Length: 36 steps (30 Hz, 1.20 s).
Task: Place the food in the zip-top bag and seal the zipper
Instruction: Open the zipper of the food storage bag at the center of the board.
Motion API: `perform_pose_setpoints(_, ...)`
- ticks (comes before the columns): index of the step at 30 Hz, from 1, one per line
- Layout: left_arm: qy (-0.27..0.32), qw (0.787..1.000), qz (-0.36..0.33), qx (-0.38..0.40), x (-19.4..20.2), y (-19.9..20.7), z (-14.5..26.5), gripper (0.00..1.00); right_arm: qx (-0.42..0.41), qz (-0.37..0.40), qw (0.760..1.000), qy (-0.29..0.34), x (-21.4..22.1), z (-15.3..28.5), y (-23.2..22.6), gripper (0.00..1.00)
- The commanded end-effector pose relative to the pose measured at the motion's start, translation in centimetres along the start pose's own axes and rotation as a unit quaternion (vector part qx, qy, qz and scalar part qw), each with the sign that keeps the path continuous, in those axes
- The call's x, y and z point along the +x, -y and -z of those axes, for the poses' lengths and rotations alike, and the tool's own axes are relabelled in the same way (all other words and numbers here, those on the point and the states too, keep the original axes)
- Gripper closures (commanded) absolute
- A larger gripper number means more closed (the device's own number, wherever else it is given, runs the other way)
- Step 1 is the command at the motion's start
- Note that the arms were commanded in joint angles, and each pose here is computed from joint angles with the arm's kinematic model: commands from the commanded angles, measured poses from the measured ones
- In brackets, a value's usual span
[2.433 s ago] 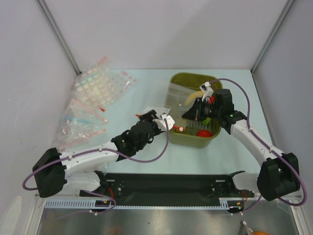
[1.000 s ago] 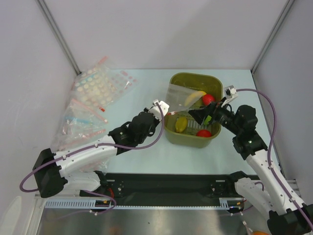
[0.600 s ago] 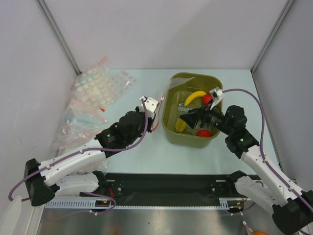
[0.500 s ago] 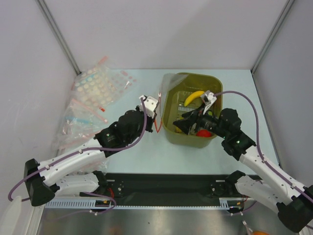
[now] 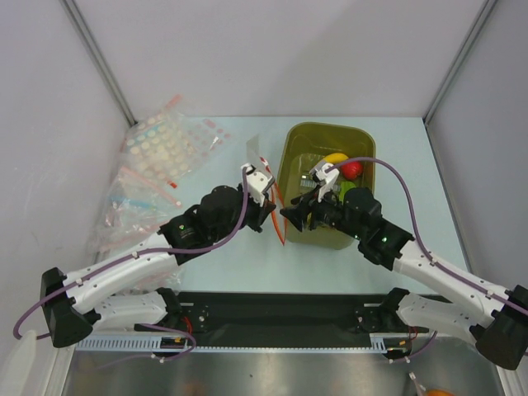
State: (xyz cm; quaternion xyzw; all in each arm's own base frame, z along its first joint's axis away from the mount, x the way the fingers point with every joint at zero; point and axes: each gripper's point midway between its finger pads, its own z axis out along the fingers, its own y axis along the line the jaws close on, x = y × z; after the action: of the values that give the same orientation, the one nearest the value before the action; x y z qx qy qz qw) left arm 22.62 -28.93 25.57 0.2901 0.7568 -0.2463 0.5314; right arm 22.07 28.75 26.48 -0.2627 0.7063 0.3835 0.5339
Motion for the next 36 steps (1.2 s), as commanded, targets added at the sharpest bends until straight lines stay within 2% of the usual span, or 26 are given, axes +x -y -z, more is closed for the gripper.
perform_pose_setpoints(1,0.030,0.999,0.014,0.043,-2.9,1.6,0.8,1.00,0.031,0.018,0.999,0.033,-2.6,-0.2,0.6,0.48)
perform_pose_setpoints(11,0.014,0.998,0.008,0.055,-2.4,2.1,0.4,1.00,0.046,0.013,0.999,0.019,-2.1,-0.9,1.2,0.79)
perform_pose_setpoints(12,0.010,0.999,0.007,0.051,-2.3,2.0,0.5,0.98,0.048,0.013,0.999,0.016,-2.0,-1.0,1.3,0.90)
perform_pose_setpoints(14,0.009,1.000,0.004,0.025,-2.4,1.1,0.4,0.94,0.051,0.009,0.999,0.017,-2.0,-1.0,1.4,0.99)
perform_pose_setpoints(15,0.005,1.000,0.001,0.013,-2.2,0.9,0.4,0.80,0.050,0.008,0.999,0.018,-2.1,-1.0,1.3,1.00)
perform_pose_setpoints(21,-0.002,1.000,-0.016,-0.014,-1.7,0.3,-0.1,0.54,0.039,-0.028,0.999,0.025,-1.7,-1.4,0.9,1.00)
perform_pose_setpoints(24,-0.010,0.999,-0.018,-0.025,-1.3,0.0,-0.5,0.44,0.039,-0.050,0.997,0.039,-1.9,-1.8,0.9,1.00)
perform_pose_setpoints(28,-0.007,0.999,-0.016,-0.044,-1.1,-0.6,-0.8,0.40,0.031,-0.080,0.994,0.064,-1.7,-1.8,0.5,1.00)
perform_pose_setpoints(32,0.002,0.998,-0.011,-0.055,-1.2,-1.0,-0.8,0.40,0.047,-0.069,0.993,0.079,-2.1,-1.7,0.1,1.00)
perform_pose_setpoints(35,0.011,0.997,-0.010,-0.071,-1.4,-1.6,-0.6,0.43,0.041,-0.060,0.994,0.079,-2.2,-1.8,-0.4,1.00)
perform_pose_setpoints(36,0.015,0.997,-0.009,-0.075,-1.4,-1.8,-0.6,0.52,0.040,-0.059,0.995,0.074,-1.9,-2.1,-0.5,1.00)
